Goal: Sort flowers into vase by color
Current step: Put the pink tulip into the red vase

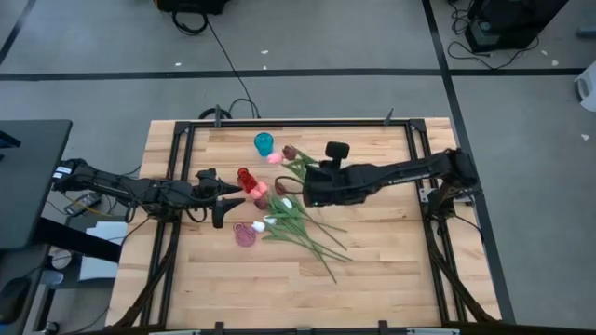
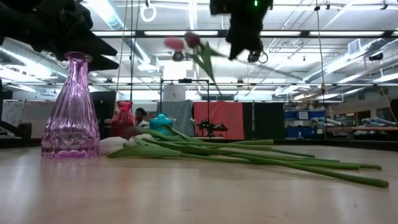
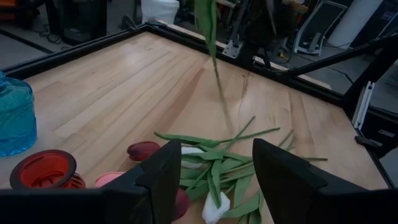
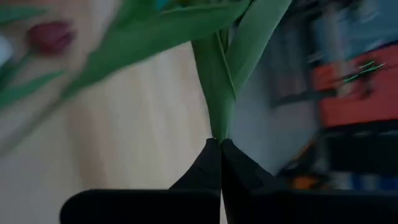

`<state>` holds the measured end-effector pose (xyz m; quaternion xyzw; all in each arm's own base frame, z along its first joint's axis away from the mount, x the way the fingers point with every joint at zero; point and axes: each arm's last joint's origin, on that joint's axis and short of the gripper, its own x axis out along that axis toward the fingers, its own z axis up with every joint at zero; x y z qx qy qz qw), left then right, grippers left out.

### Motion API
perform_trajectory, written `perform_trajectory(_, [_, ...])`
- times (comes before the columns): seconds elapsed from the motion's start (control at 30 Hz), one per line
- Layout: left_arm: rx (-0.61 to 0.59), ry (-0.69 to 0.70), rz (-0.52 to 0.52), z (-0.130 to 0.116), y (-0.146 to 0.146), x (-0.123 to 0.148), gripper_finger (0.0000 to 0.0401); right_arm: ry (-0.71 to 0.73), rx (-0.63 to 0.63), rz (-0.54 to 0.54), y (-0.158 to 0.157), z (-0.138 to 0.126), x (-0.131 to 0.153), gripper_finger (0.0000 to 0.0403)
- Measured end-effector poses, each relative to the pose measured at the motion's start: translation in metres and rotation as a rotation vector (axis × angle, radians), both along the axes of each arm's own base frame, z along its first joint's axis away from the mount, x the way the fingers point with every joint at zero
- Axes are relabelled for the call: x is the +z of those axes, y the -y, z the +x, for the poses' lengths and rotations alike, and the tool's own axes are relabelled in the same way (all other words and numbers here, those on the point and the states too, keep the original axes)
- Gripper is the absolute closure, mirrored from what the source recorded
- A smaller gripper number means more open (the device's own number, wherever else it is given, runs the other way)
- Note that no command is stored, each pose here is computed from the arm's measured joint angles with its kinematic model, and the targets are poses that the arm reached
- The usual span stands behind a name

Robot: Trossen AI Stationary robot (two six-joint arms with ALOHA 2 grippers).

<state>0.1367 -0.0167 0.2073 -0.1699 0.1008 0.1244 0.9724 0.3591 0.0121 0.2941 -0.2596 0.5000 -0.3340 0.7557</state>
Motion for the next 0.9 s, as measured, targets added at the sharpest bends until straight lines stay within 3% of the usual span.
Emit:
perform_trajectory(0.1, [0.011, 0.033, -0.006, 0.001, 0.0, 0.003, 0.0198, -0.014, 0.026, -0.21, -0.004, 0.006, 0.01, 0.0398])
perform_trajectory(0.2, [0.018, 0.103, -0.019, 0.005, 0.0, 0.009, 0.0198, 0.034, 0.057, -0.265, -0.007, 0.016, 0.016, 0.0398])
perform_trajectory(0.4, [0.021, 0.133, 0.077, 0.023, 0.002, 0.009, 0.0198, 0.179, 0.097, -0.187, 0.0, 0.029, 0.025, 0.0398])
perform_trajectory(0.67, [0.077, 0.068, 0.089, 0.043, -0.005, -0.006, 0.0198, 0.282, 0.109, -0.062, 0.015, 0.035, 0.026, 0.0398])
perform_trajectory(0.9, [0.053, 0.095, 0.085, 0.038, -0.005, -0.001, 0.0198, 0.475, 0.255, 0.301, 0.046, 0.047, 0.028, 0.0398])
